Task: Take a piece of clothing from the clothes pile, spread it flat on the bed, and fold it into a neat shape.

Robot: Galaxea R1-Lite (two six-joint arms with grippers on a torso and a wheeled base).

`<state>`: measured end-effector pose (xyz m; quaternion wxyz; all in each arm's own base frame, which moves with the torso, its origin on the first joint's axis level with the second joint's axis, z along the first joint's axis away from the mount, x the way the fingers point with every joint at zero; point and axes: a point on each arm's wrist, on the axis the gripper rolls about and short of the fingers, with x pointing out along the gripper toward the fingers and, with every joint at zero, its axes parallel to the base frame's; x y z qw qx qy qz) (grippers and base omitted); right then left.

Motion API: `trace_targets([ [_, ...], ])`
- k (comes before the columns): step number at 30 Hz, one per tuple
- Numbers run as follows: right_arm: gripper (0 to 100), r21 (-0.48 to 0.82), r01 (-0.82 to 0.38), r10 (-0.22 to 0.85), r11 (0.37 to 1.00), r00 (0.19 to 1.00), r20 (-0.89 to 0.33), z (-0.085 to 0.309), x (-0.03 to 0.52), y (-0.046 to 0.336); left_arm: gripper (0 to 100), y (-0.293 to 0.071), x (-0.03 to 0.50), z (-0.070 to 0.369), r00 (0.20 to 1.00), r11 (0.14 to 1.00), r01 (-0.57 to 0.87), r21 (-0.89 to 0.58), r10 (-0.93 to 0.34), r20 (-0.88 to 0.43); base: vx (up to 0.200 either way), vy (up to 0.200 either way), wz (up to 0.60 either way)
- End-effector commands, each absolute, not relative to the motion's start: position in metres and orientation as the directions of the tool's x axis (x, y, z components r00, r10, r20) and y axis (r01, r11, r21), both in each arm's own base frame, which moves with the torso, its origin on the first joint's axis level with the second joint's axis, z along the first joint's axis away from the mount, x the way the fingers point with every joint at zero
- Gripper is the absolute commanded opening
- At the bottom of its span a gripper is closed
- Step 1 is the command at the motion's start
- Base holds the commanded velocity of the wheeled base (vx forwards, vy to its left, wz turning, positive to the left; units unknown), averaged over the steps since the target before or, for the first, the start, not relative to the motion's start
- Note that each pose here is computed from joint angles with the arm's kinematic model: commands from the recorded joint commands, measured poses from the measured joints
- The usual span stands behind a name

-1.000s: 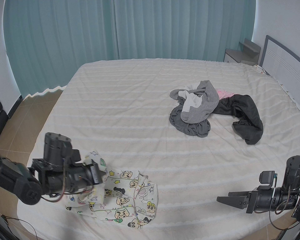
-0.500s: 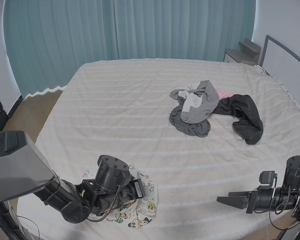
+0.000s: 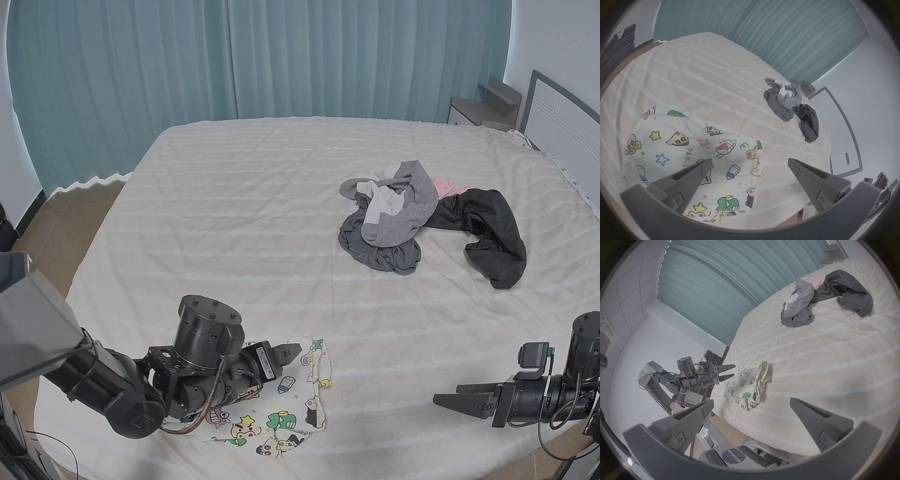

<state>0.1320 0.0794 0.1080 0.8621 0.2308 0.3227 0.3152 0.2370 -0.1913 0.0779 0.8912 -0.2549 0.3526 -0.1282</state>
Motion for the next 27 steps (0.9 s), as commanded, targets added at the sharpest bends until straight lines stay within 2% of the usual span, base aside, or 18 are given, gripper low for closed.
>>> trace_targets([
  [1,100,0.602,-0.393,0.692,0.695,0.591,-0.414,0.107,0.132,0.079,100,-0.173,0.224,0.099,0.749,0.818,0.051,-0.572,-0.41,-0.521,0.0,0.0,0.0],
  [11,100,0.602,-0.394,0.694,0.695,0.587,-0.417,0.107,0.132,0.08,100,-0.148,0.191,0.096,0.732,0.805,-0.006,-0.593,-0.401,-0.551,-0.18,0.0,0.0],
  [19,100,0.601,-0.391,0.694,0.697,0.58,-0.427,0.105,0.131,0.081,100,-0.138,0.175,0.092,0.72,0.816,-0.002,-0.578,-0.4,-0.567,0.0,0.0,0.0],
  [23,100,0.599,-0.395,0.697,0.697,0.568,-0.437,0.103,0.132,0.083,100,-0.131,0.181,0.096,0.755,0.789,-0.012,-0.614,-0.395,-0.524,0.0,0.0,0.0],
  [27,100,0.605,-0.406,0.708,0.685,0.565,-0.424,0.108,0.141,0.089,100,-0.12,0.18,0.104,0.778,0.754,0.004,-0.657,-0.415,-0.472,0.0,0.2,0.0],
])
